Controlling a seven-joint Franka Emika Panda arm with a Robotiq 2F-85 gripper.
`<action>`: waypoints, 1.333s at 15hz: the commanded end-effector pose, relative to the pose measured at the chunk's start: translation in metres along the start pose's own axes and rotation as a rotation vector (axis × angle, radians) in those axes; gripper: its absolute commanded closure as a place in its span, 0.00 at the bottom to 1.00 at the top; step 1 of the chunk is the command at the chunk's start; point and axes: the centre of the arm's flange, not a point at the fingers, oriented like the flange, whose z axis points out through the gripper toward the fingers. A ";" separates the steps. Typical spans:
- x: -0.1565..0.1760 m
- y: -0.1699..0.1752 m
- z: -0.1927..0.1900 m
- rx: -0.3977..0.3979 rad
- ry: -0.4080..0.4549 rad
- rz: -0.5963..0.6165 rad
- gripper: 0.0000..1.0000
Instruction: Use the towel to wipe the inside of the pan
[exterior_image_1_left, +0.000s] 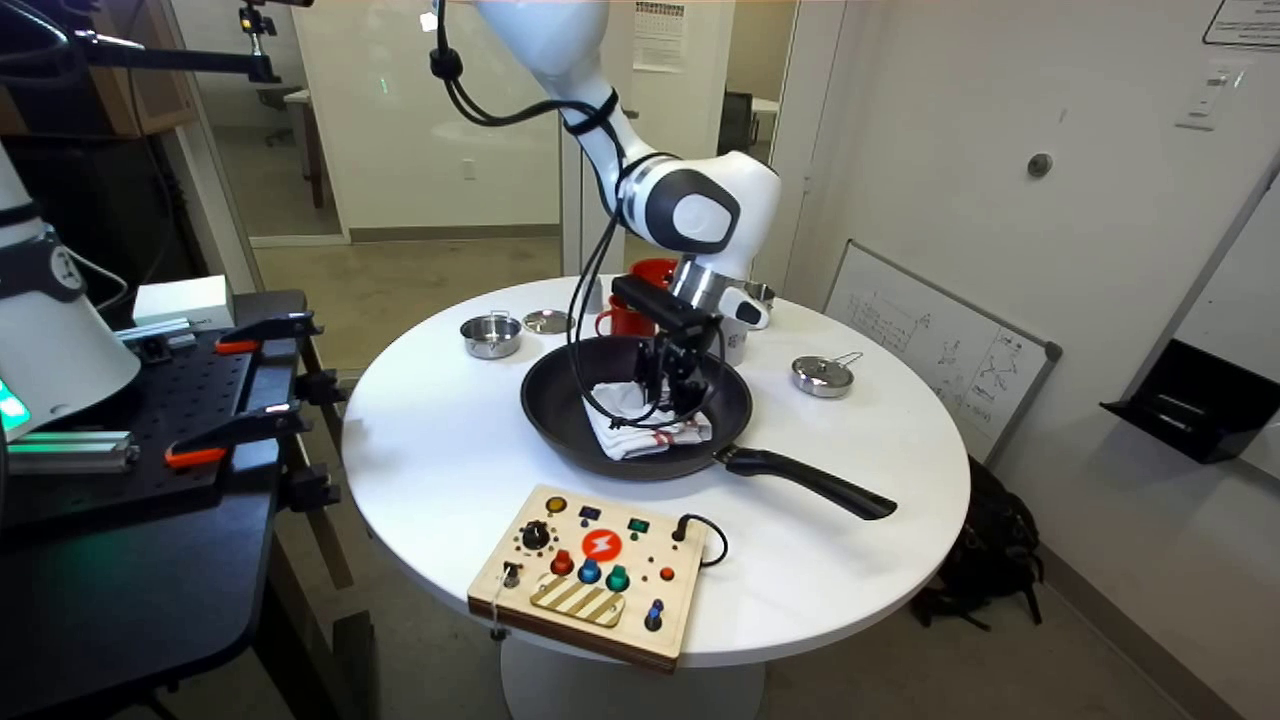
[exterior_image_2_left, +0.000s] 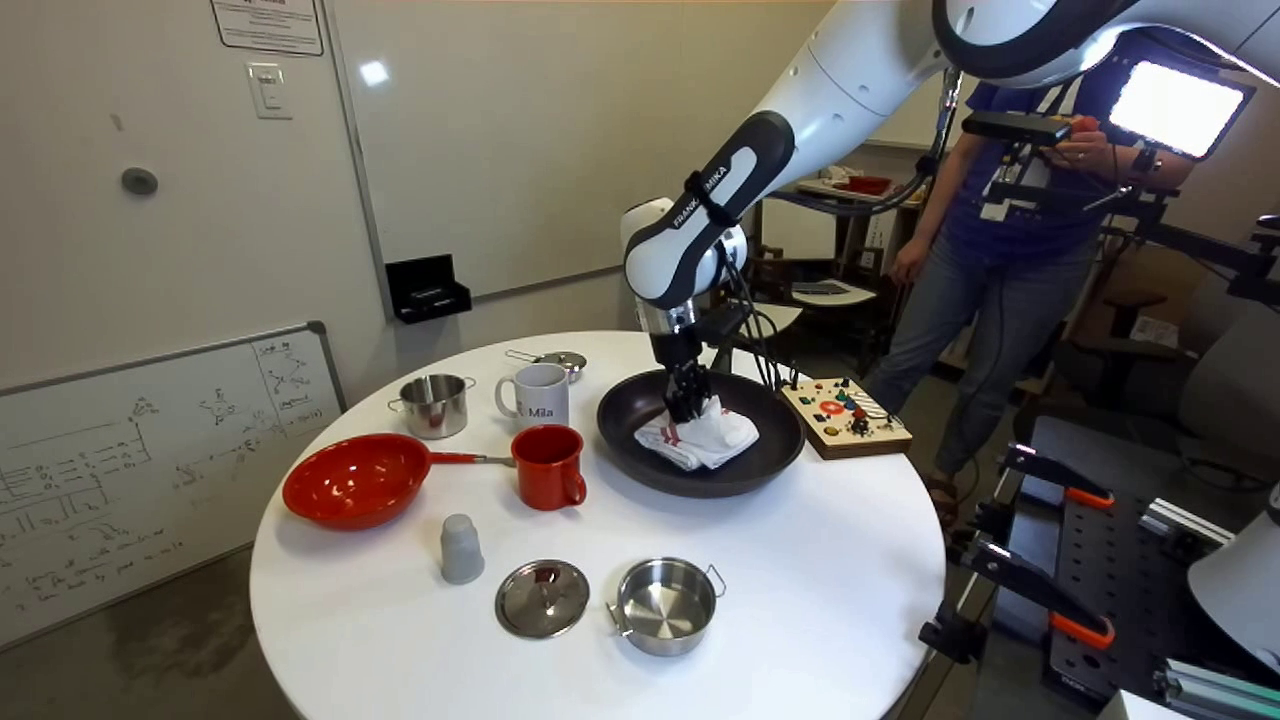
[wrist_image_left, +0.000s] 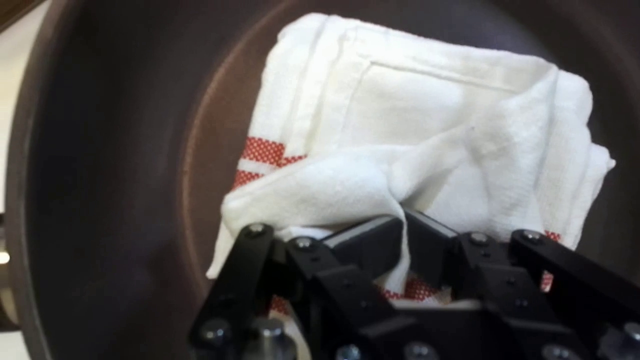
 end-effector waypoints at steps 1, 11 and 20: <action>-0.001 -0.008 -0.004 0.015 -0.001 -0.001 0.98; -0.017 -0.039 -0.006 0.011 0.021 0.058 0.99; -0.034 -0.050 -0.008 -0.003 0.034 0.121 0.48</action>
